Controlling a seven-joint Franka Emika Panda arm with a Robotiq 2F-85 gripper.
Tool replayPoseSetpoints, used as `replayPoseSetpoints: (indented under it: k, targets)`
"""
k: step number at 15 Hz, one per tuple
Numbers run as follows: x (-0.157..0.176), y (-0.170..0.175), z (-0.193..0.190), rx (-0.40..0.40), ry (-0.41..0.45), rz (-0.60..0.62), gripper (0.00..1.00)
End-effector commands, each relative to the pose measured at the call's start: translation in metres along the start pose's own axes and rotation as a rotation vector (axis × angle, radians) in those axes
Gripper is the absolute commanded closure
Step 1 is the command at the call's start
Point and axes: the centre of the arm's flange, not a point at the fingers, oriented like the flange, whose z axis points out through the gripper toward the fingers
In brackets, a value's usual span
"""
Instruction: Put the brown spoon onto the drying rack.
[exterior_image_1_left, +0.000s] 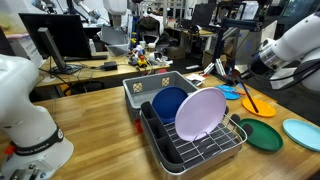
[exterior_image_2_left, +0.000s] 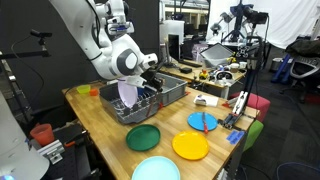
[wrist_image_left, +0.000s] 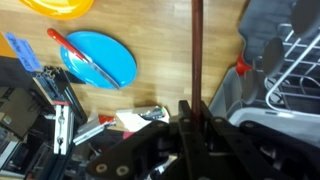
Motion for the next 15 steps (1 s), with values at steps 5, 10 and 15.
replayPoseSetpoints:
  k: [5, 10, 15]
  targets:
    - [0.008, -0.045, -0.101, 0.151, 0.279, -0.095, 0.97]
    - [0.018, -0.103, -0.171, 0.289, 0.426, -0.23, 0.97]
    - [0.008, -0.143, -0.2, 0.446, 0.461, -0.32, 0.97]
